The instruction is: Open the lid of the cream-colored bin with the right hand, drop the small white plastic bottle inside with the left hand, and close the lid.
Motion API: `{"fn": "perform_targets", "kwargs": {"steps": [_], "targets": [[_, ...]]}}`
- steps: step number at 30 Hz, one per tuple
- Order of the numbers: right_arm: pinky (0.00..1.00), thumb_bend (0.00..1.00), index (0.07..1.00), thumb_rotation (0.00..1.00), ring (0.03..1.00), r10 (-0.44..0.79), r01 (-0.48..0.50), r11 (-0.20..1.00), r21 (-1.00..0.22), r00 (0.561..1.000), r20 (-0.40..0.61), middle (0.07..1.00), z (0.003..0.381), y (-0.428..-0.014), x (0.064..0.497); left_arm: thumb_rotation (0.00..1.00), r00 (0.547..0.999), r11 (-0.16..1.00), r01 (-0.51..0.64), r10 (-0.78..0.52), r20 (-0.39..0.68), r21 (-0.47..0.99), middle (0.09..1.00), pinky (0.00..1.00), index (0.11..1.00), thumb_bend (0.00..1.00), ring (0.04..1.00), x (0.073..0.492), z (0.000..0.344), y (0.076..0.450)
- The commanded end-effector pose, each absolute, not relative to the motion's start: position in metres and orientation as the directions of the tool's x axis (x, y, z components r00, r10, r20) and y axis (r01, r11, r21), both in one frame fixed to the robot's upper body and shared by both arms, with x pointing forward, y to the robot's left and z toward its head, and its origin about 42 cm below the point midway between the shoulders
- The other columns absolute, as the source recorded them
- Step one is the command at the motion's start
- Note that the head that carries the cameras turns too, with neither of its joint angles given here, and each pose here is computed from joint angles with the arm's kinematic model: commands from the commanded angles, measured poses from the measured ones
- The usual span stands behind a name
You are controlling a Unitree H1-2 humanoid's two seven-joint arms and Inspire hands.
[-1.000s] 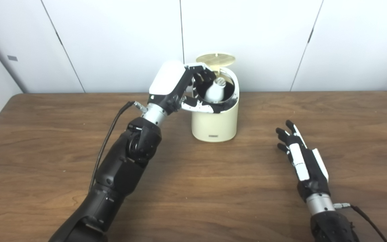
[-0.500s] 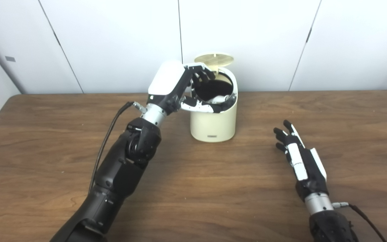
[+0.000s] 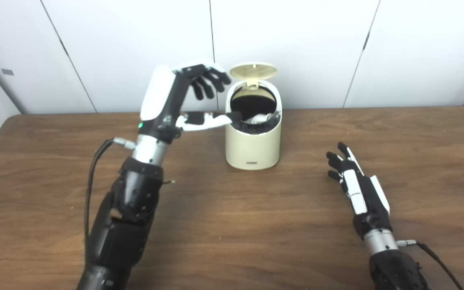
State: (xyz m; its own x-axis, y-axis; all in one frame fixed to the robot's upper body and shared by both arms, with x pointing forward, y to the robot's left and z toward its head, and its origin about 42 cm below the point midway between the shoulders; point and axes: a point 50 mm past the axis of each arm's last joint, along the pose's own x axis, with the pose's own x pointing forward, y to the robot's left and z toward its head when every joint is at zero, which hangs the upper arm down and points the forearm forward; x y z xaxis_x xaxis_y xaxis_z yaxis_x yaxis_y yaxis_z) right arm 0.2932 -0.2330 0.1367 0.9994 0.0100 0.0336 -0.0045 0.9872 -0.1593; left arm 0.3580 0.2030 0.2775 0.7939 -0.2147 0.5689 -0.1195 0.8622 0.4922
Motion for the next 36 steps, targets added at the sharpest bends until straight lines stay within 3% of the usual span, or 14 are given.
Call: {"fn": "perform_targets", "kwargs": {"steps": [1, 4, 6, 7, 9, 10, 12, 15, 17, 22, 26, 33, 36], "targets": [[0.91, 0.57, 0.961, 1.0, 0.924, 0.02, -0.011, 0.987, -0.162, 0.998, 0.057, 0.898, 0.144, -0.235, 0.294, 0.0, 0.782, 0.874, -0.156, -0.175, 0.598, 0.46, 0.461, 0.33, 0.506, 0.53, 0.428, 0.349, 0.289, 0.211], [0.92, 0.58, 0.954, 1.0, 0.921, 0.012, -0.001, 0.987, -0.159, 0.997, 0.071, 0.9, 0.148, -0.239, 0.295, 0.0, 0.801, 0.883, -0.191, -0.111, 0.588, 0.428, 0.483, 0.34, 0.495, 0.52, 0.458, 0.335, 0.275, 0.227], [0.92, 0.58, 0.95, 1.0, 0.919, 0.017, -0.004, 0.99, -0.139, 0.996, 0.092, 0.901, 0.152, -0.241, 0.296, 0.06, 0.822, 0.886, -0.2, -0.081, 0.563, 0.418, 0.543, 0.35, 0.493, 0.51, 0.457, 0.328, 0.264, 0.236], [0.93, 0.58, 0.952, 1.0, 0.929, 0.019, -0.004, 0.99, -0.139, 0.994, 0.106, 0.909, 0.154, -0.242, 0.296, 0.29, 0.837, 0.889, -0.204, -0.059, 0.544, 0.41, 0.566, 0.36, 0.562, 0.56, 0.459, 0.325, 0.258, 0.239], [0.91, 0.59, 0.943, 1.0, 0.934, 0.016, 0.004, 0.989, -0.151, 0.991, 0.135, 0.912, 0.162, -0.244, 0.299, 0.51, 0.878, 0.896, -0.205, -0.009, 0.478, 0.393, 0.599, 0.42, 0.62, 0.61, 0.501, 0.317, 0.246, 0.244], [0.9, 0.61, 0.938, 0.98, 0.941, 0.013, 0.009, 0.989, -0.15, 0.989, 0.146, 0.915, 0.167, -0.245, 0.3, 0.59, 0.898, 0.905, -0.196, 0.011, 0.44, 0.377, 0.627, 0.5, 0.652, 0.63, 0.557, 0.314, 0.24, 0.246], [0.91, 0.63, 0.936, 0.98, 0.95, 0.012, 0.016, 0.986, -0.164, 0.985, 0.172, 0.918, 0.179, -0.246, 0.306, 0.63, 0.929, 0.919, -0.154, 0.01, 0.369, 0.364, 0.669, 0.58, 0.708, 0.57, 0.62, 0.309, 0.228, 0.249], [0.92, 0.63, 0.927, 0.99, 0.946, 0.03, 0.011, 0.983, -0.182, 0.976, 0.216, 0.923, 0.196, -0.248, 0.314, 0.83, 0.97, 0.946, -0.044, -0.037, 0.24, 0.322, 0.81, 0.74, 0.846, 0.48, 0.768, 0.305, 0.207, 0.252], [0.95, 0.64, 0.927, 0.98, 0.954, 0.043, 0.006, 0.981, -0.195, 0.968, 0.246, 0.93, 0.206, -0.247, 0.322, 0.94, 0.982, 0.962, -0.003, -0.048, 0.182, 0.273, 0.888, 0.81, 0.914, 0.51, 0.84, 0.303, 0.191, 0.25], [0.97, 0.67, 0.928, 1.0, 0.969, 0.068, 0.024, 0.961, -0.275, 0.946, 0.318, 0.941, 0.229, -0.241, 0.339, 1.0, 0.99, 0.991, 0.052, -0.067, 0.121, 0.126, 0.994, 0.98, 0.997, 0.6, 0.986, 0.297, 0.162, 0.239], [0.95, 0.66, 0.929, 1.0, 0.963, 0.107, 0.036, 0.934, -0.355, 0.922, 0.373, 0.944, 0.256, -0.232, 0.354, 1.0, 0.991, 0.996, 0.065, -0.072, 0.11, 0.062, 1.0, 1.0, 1.0, 0.62, 1.0, 0.295, 0.148, 0.232], [0.91, 0.65, 0.908, 1.0, 0.942, 0.163, 0.033, 0.893, -0.448, 0.905, 0.392, 0.931, 0.305, -0.212, 0.381, 1.0, 0.992, 0.996, -0.002, -0.009, 0.127, 0.089, 1.0, 1.0, 1.0, 0.6, 1.0, 0.293, 0.131, 0.225], [0.84, 0.64, 0.901, 1.0, 0.903, 0.198, 0.04, 0.863, -0.503, 0.89, 0.41, 0.915, 0.321, -0.202, 0.398, 1.0, 0.991, 0.995, -0.019, 0.006, 0.13, 0.101, 1.0, 1.0, 1.0, 0.6, 0.999, 0.291, 0.126, 0.224]]}}
